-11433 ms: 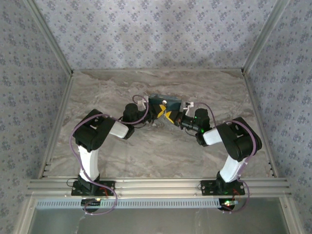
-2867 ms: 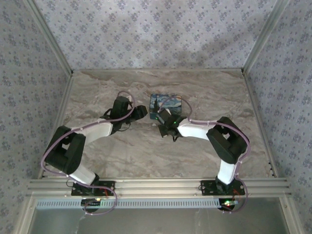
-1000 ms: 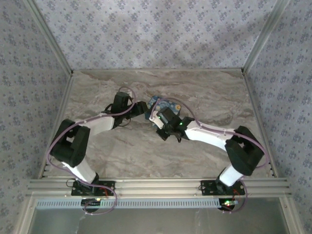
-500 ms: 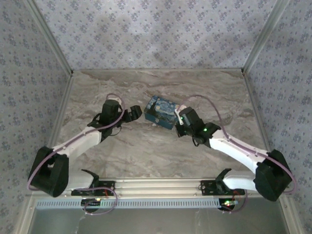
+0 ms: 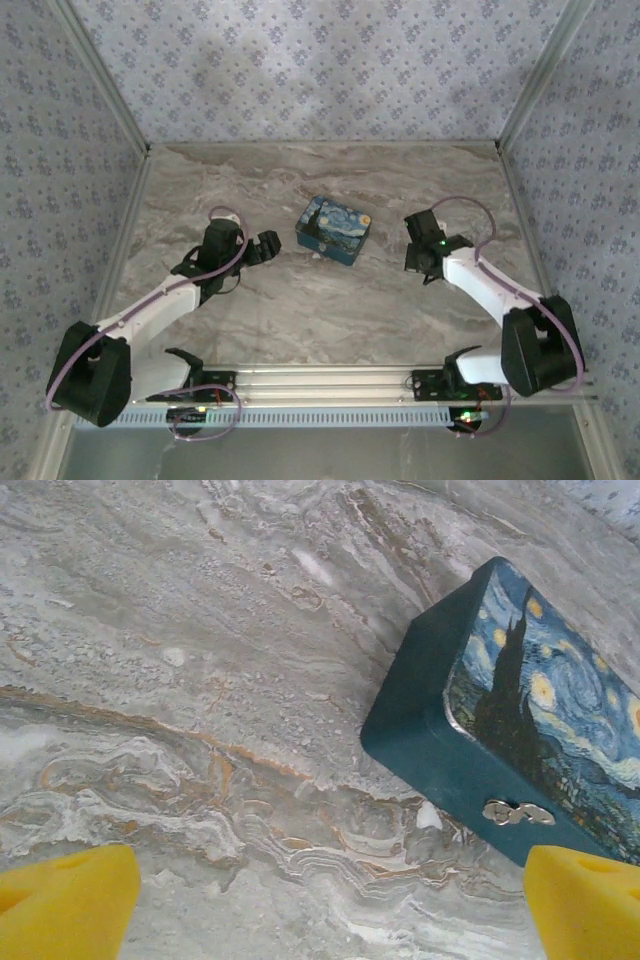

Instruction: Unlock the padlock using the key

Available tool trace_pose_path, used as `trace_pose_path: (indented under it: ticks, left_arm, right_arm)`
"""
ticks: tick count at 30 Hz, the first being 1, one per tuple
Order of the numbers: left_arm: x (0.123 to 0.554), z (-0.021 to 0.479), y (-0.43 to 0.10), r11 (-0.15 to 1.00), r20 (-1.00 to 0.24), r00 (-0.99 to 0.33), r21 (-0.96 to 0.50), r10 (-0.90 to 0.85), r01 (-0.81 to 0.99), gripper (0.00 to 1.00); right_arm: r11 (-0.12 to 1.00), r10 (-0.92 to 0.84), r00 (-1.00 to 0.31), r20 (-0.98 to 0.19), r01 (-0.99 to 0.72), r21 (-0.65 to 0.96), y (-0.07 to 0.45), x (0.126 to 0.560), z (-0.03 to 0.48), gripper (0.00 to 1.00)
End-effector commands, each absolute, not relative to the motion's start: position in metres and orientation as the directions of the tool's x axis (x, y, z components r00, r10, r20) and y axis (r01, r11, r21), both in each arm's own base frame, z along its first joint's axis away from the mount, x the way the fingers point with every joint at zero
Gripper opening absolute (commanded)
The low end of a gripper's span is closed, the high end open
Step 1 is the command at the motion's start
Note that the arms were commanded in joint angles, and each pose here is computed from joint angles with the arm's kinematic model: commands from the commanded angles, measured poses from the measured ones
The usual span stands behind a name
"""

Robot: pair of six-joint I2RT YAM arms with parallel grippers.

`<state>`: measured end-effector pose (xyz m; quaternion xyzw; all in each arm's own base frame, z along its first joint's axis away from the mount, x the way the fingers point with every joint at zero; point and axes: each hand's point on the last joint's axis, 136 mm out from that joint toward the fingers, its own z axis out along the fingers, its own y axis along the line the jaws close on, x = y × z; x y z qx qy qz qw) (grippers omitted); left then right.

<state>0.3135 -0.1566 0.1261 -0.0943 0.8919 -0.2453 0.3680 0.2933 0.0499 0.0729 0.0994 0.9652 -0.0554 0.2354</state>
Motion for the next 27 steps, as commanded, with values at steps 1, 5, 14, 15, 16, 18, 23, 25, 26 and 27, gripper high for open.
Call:
trace_pose_path:
  ticks: [1,5,14,15,16,18,23,25,26,27]
  left_arm:
    - [0.315,0.127,-0.15,0.871,-0.622,-0.699,-0.491,-0.354,-0.004,0.98]
    - [0.315,0.128,-0.149,0.874,-0.625,-0.697,-0.486,-0.351,-0.005,0.98]
    - [0.316,0.128,-0.144,0.883,-0.629,-0.693,-0.468,-0.351,-0.022,0.98]
    - [0.316,0.128,-0.144,0.884,-0.632,-0.691,-0.467,-0.351,-0.022,0.98]
    - [0.316,0.13,-0.143,0.884,-0.635,-0.687,-0.467,-0.353,-0.023,0.98]
    - [0.317,0.131,-0.141,0.886,-0.638,-0.684,-0.463,-0.354,-0.027,0.98]
    - [0.32,0.135,-0.129,0.909,-0.648,-0.681,-0.412,-0.341,-0.063,0.98]
    - [0.323,0.14,-0.121,0.923,-0.659,-0.676,-0.376,-0.331,-0.085,0.98]
    - [0.325,0.143,-0.116,0.928,-0.665,-0.671,-0.361,-0.328,-0.095,0.98]
    - [0.328,0.147,-0.112,0.934,-0.674,-0.667,-0.343,-0.319,-0.1,0.98]
  right_arm:
    - [0.961,0.216,-0.877,-0.43,0.269,-0.066,0.047,0.299,0.065,0.0]
    - [0.957,0.232,-0.884,-0.407,0.283,-0.068,0.049,0.305,0.052,0.0]
    - [0.95,0.264,-0.881,-0.392,0.309,-0.054,0.051,0.313,0.045,0.31]
    - [0.95,0.264,-0.876,-0.403,0.308,-0.047,0.052,0.314,0.05,0.36]
    - [0.95,0.266,-0.873,-0.41,0.308,-0.041,0.052,0.315,0.054,0.39]
    - [0.951,0.263,-0.865,-0.427,0.306,-0.035,0.052,0.316,0.065,0.43]
    - [0.95,0.261,-0.826,-0.5,0.312,-0.018,0.045,0.319,0.097,0.92]
    - [0.948,0.255,-0.805,-0.536,0.317,-0.025,0.039,0.325,0.109,1.0]
    - [0.946,0.255,-0.795,-0.55,0.323,-0.028,0.036,0.327,0.114,1.0]
    - [0.941,0.259,-0.78,-0.57,0.337,-0.033,0.032,0.331,0.121,1.0]
